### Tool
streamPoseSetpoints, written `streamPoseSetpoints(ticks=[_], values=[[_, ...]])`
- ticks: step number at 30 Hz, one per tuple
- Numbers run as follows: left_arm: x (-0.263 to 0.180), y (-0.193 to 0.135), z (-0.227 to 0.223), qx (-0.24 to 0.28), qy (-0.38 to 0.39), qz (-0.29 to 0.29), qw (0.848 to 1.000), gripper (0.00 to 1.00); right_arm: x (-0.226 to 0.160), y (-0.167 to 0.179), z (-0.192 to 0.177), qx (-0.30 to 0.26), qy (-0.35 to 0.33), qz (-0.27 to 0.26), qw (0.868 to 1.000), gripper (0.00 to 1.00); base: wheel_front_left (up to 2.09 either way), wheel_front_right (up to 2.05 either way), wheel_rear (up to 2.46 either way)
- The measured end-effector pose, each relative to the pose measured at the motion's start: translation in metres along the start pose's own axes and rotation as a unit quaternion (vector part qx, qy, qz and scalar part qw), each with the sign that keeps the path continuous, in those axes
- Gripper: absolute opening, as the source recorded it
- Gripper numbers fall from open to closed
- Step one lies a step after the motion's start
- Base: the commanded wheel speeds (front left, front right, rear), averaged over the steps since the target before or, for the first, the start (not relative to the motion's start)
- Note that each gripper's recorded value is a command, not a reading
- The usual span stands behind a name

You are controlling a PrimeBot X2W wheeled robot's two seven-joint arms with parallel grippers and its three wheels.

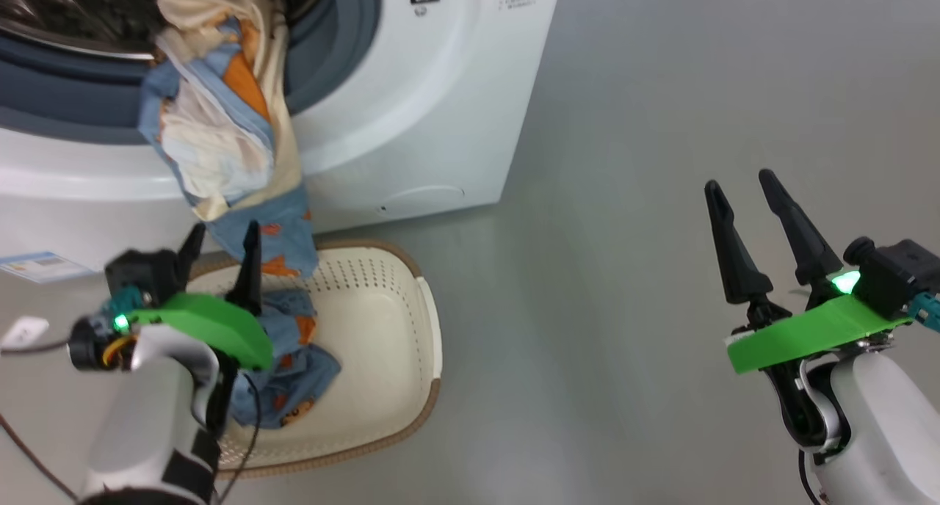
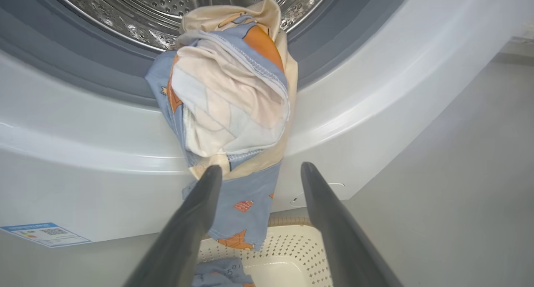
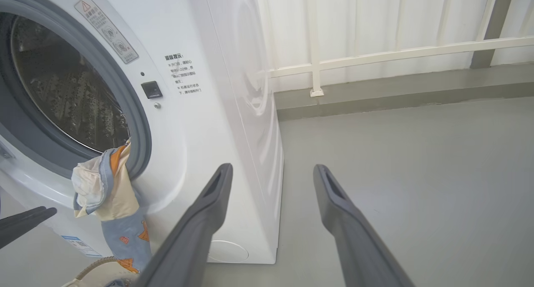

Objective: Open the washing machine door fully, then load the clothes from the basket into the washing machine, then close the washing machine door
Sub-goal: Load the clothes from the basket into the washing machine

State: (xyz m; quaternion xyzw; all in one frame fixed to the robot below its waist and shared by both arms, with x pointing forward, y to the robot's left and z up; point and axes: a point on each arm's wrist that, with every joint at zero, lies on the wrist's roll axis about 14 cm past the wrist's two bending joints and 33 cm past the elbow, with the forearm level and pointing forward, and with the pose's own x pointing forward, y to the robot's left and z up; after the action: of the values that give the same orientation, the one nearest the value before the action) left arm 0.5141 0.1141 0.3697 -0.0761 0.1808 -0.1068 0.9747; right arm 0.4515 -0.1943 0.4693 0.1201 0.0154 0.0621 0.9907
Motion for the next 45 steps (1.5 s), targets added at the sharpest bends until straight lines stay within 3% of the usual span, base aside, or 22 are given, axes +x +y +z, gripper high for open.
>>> streamPoseSetpoints(ticks=[11,23,32,33,34,45], values=[[0.060,0.011,-0.030,0.000,0.059,0.006,0.998,1.00,0.019,-0.015,-0.031,0.006,0.028,-0.019,0.999,1.00,0.00,0.00,0.00],[0.106,0.020,-0.052,-0.047,0.084,0.035,0.995,1.00,0.019,-0.034,-0.061,0.006,0.061,-0.048,0.997,1.00,0.00,0.00,0.00],[0.127,0.021,-0.044,-0.089,0.067,0.054,0.992,1.00,0.020,-0.043,-0.064,0.000,0.065,-0.058,0.996,1.00,0.00,0.00,0.00],[0.127,0.021,-0.044,-0.090,0.067,0.055,0.992,0.71,0.020,-0.043,-0.064,0.000,0.065,-0.059,0.996,1.00,0.00,0.00,0.00],[0.127,0.022,-0.043,-0.091,0.066,0.056,0.992,0.00,0.020,-0.043,-0.064,0.001,0.065,-0.058,0.996,1.00,0.00,0.00,0.00],[0.115,0.028,-0.019,-0.110,0.018,0.056,0.992,0.00,0.027,-0.030,-0.062,0.006,0.058,-0.042,0.997,1.00,0.00,0.00,0.00]])
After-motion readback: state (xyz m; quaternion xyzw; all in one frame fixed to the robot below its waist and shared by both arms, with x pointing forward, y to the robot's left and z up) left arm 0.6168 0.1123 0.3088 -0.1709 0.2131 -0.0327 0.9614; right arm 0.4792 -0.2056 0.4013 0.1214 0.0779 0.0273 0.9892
